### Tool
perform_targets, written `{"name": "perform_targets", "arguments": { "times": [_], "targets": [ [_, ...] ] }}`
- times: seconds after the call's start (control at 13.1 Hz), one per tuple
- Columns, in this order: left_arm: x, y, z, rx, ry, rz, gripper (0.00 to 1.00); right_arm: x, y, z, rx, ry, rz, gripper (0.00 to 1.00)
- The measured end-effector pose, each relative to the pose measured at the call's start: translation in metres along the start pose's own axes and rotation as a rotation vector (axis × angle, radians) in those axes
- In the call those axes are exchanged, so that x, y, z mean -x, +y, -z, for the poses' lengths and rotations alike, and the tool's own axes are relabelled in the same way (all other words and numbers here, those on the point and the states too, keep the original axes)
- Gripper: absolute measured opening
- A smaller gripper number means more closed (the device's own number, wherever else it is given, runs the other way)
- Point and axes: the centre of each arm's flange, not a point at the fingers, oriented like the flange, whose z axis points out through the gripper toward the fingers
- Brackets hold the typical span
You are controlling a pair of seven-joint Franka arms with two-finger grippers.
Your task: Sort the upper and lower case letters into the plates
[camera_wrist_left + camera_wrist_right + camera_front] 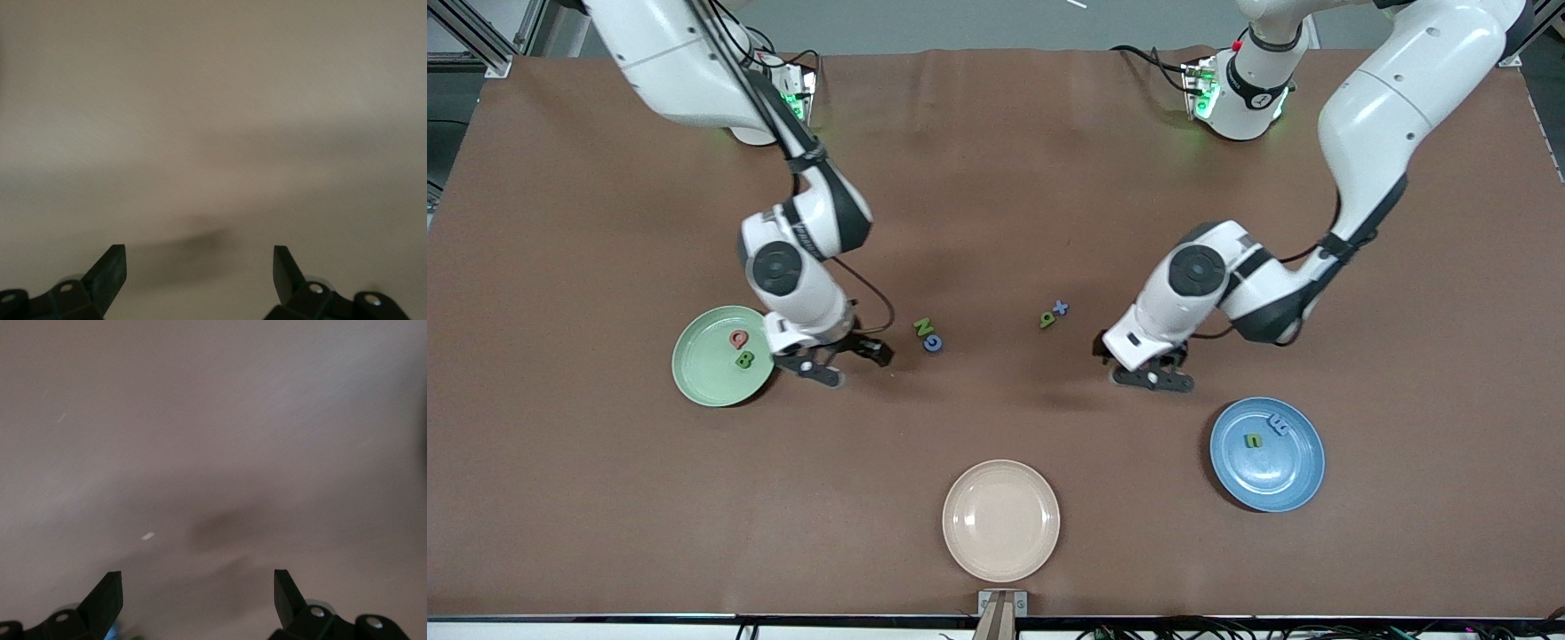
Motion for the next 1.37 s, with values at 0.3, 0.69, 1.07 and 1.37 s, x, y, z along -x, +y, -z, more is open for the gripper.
{"name": "perform_targets", "arguments": {
  "times": [0.3, 0.69, 1.07, 1.37],
  "targets": [
    [0.054, 0.045, -0.019, -0.006, -0.005, -0.063, 0.93, 0.055, -0.06, -0.038, -0.016, 0.019, 0.136, 1.0],
    [0.096, 0.096, -0.026, -0.021, 0.008, -0.13, 0.85, 0.069, -0.07, -0.044, 0.008, 0.048, 0.222, 0.86],
    [0.108, 0.11, -0.028, -0.027, 0.017, -0.181, 0.75, 0.062, -0.07, -0.037, 0.027, 0.074, 0.251, 0.39],
    [0.111, 0.108, -0.035, -0.037, 0.027, -0.212, 0.68, 0.014, -0.032, -0.031, 0.112, 0.041, 0.27, 0.37]
  ]
}}
